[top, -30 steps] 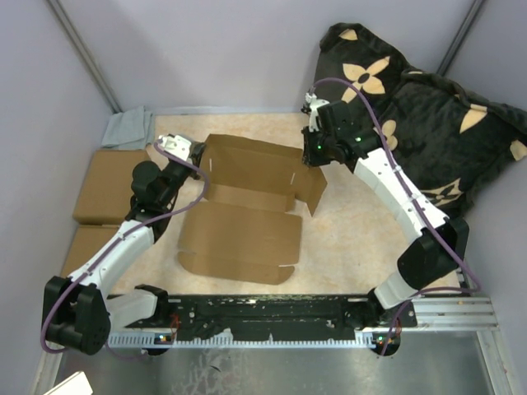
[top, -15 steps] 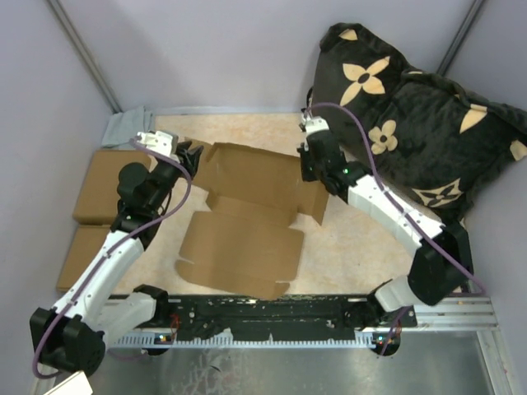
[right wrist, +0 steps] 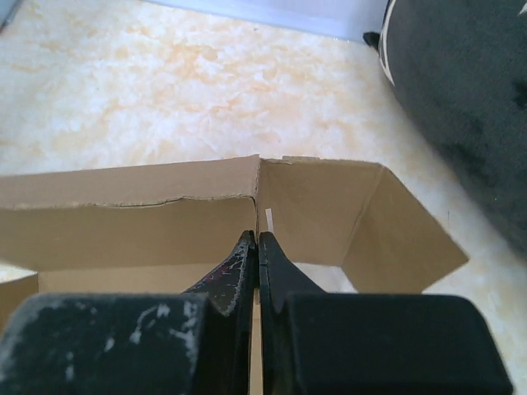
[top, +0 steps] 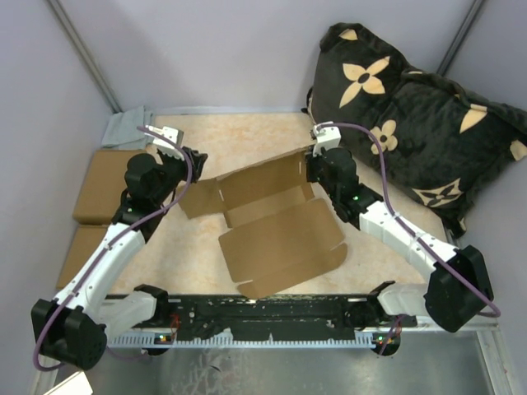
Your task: Fold the paper box
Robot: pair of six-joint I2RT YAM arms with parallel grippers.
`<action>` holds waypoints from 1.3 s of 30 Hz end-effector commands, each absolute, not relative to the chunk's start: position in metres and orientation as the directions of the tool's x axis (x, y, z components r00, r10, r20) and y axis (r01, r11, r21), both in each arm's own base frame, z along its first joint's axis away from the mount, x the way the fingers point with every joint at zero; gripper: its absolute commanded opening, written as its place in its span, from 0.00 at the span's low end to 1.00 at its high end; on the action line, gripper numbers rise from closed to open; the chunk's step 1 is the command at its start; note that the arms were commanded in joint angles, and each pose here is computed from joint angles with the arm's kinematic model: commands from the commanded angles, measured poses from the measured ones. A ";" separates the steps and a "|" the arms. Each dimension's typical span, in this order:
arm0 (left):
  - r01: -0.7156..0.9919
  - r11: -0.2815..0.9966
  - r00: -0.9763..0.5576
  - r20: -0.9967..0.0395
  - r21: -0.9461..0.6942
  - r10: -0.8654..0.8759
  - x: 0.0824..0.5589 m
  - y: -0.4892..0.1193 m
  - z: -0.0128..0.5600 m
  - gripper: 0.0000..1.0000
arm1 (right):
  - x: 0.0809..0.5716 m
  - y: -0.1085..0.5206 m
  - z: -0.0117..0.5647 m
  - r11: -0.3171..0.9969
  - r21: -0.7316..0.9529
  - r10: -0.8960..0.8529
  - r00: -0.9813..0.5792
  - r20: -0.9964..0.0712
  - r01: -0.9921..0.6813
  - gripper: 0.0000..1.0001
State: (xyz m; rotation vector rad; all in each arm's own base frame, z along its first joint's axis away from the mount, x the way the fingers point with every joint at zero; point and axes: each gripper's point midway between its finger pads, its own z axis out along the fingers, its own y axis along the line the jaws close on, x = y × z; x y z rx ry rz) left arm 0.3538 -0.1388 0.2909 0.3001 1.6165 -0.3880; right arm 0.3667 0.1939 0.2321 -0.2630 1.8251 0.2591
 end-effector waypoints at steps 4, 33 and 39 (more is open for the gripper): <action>0.480 0.862 -0.146 -0.984 -0.164 -0.106 0.333 -0.152 0.293 0.37 | 0.376 0.198 0.286 0.952 0.103 0.069 -0.124 -0.990 -0.288 0.00; 0.496 0.782 -0.435 -0.888 -0.377 -0.151 0.287 -0.187 0.265 0.28 | 0.389 0.187 0.230 0.939 0.342 0.324 -0.240 -0.915 -0.034 0.01; 0.446 0.822 -0.475 -0.872 -0.353 -0.117 0.297 -0.190 0.248 0.29 | 0.389 0.187 0.232 0.939 0.341 0.323 -0.239 -0.916 -0.037 0.02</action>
